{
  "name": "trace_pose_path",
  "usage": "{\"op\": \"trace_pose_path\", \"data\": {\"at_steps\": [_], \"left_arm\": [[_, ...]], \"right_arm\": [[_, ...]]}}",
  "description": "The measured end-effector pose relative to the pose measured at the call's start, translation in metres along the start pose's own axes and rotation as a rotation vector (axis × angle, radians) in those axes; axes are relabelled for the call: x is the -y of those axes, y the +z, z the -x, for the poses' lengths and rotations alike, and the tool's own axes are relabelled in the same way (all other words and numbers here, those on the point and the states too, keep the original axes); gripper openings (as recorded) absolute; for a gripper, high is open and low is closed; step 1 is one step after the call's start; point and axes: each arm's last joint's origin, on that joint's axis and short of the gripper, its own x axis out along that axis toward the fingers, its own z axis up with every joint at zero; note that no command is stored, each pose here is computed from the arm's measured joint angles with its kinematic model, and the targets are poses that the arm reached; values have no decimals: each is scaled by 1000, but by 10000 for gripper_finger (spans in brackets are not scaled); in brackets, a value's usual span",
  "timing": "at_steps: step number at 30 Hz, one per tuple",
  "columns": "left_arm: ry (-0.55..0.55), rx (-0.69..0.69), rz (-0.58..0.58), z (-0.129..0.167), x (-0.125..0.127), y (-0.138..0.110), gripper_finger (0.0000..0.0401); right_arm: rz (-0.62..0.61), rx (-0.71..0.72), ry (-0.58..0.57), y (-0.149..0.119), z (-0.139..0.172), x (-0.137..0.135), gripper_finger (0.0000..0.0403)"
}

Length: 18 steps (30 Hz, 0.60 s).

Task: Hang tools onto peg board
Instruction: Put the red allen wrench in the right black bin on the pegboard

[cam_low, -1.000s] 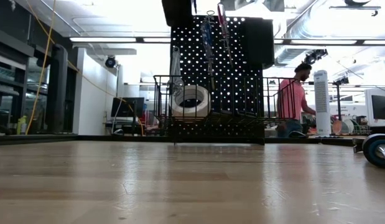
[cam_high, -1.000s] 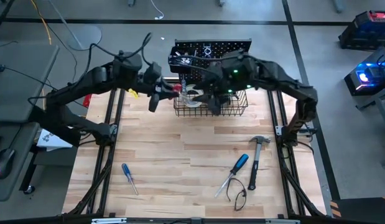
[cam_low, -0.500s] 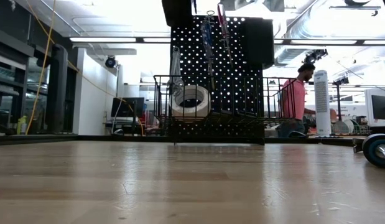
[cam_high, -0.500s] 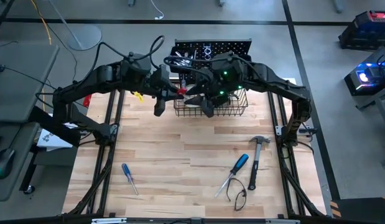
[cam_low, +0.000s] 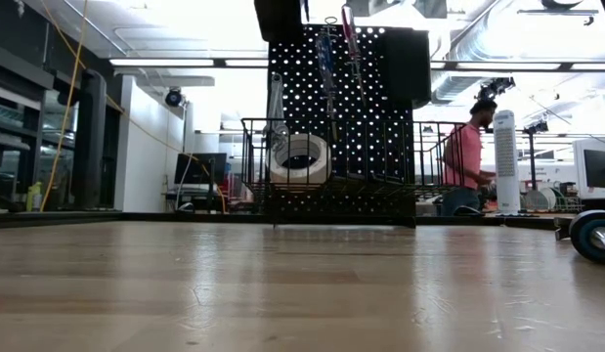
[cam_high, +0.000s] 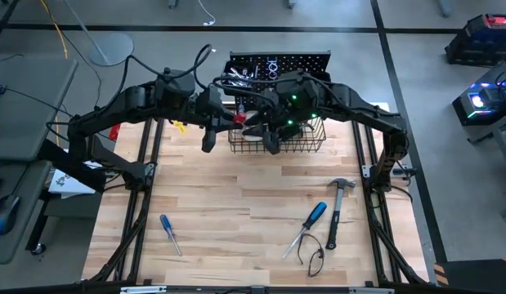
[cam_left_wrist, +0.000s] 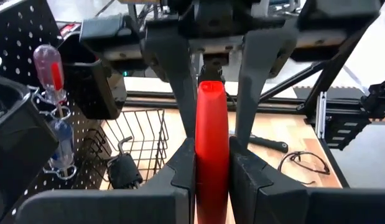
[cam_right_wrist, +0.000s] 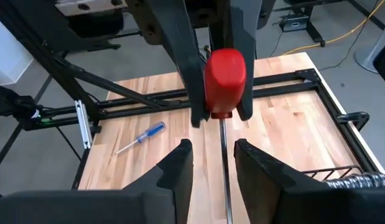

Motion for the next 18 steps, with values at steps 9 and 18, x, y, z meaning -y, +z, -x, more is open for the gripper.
{"op": "trace_pose_path", "data": {"at_steps": [9,18], "left_arm": [[-1,17,-4,0,1,2,45],[26,-23,-11,0,1,-2,45]], "right_arm": [[-1,-3,1,-1,-6,1,63],[10,-3,-2,-1,-6,1,27]]}}
